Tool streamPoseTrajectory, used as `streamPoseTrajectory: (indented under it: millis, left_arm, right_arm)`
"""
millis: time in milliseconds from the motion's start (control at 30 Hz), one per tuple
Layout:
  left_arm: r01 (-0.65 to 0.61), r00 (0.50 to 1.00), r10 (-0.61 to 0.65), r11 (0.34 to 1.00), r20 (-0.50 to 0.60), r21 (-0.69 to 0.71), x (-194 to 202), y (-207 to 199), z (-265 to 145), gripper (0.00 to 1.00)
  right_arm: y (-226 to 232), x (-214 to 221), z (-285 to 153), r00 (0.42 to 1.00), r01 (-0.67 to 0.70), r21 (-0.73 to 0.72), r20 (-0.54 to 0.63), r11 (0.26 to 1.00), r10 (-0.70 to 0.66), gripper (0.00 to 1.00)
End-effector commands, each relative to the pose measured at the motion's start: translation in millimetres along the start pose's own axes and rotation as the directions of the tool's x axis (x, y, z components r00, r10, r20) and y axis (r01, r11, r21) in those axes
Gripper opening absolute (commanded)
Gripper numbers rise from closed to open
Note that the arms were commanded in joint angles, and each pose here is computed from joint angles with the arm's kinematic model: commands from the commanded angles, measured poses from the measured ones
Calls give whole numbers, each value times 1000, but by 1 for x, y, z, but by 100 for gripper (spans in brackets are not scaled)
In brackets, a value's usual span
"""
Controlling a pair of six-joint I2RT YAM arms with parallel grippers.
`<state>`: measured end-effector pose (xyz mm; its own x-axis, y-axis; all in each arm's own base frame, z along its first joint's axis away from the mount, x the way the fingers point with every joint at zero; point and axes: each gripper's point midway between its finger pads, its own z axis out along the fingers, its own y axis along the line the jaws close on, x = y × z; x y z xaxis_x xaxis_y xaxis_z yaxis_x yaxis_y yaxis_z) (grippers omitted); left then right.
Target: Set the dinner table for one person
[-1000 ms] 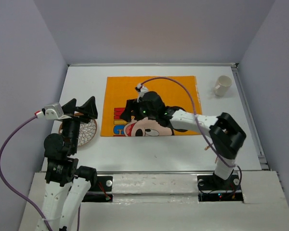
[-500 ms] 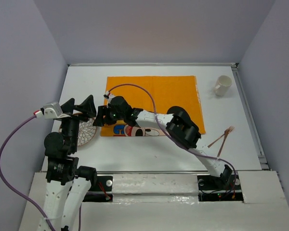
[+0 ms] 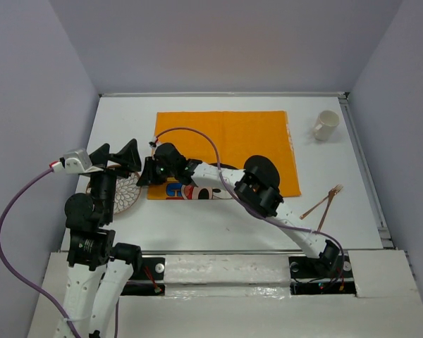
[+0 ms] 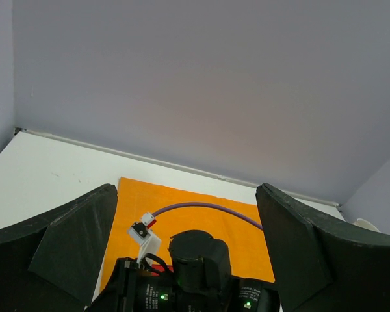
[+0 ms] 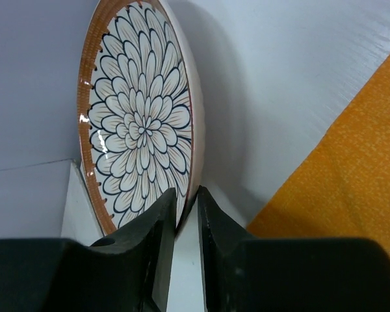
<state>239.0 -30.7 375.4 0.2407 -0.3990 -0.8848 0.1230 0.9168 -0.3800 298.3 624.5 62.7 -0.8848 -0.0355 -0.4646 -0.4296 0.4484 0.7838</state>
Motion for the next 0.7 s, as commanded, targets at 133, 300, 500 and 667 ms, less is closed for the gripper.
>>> streamPoseTrajectory:
  millis: [133,300,500,667]
  left_arm:
    - [2,998,-4,999,66,33,-19,-9,0,99]
    - [2,998,-4,1000,69,29,-20,-8,-1,99]
    - [2,997,-4,1000,83,26,-24,-7,-5,99]
    - [2,997,-4,1000,83,24,-25,-7,-5,99]
  right_arm:
    - [25,-12,6,999,-23,-66,21,998,24,37]
    - [14,0,8,999,-40,-52,-13,998,39,50]
    - [3,25,18,996,-72,-30,-55,997,70,40]
    - [7,20,23,996,-82,-46,-44,996,80,6]
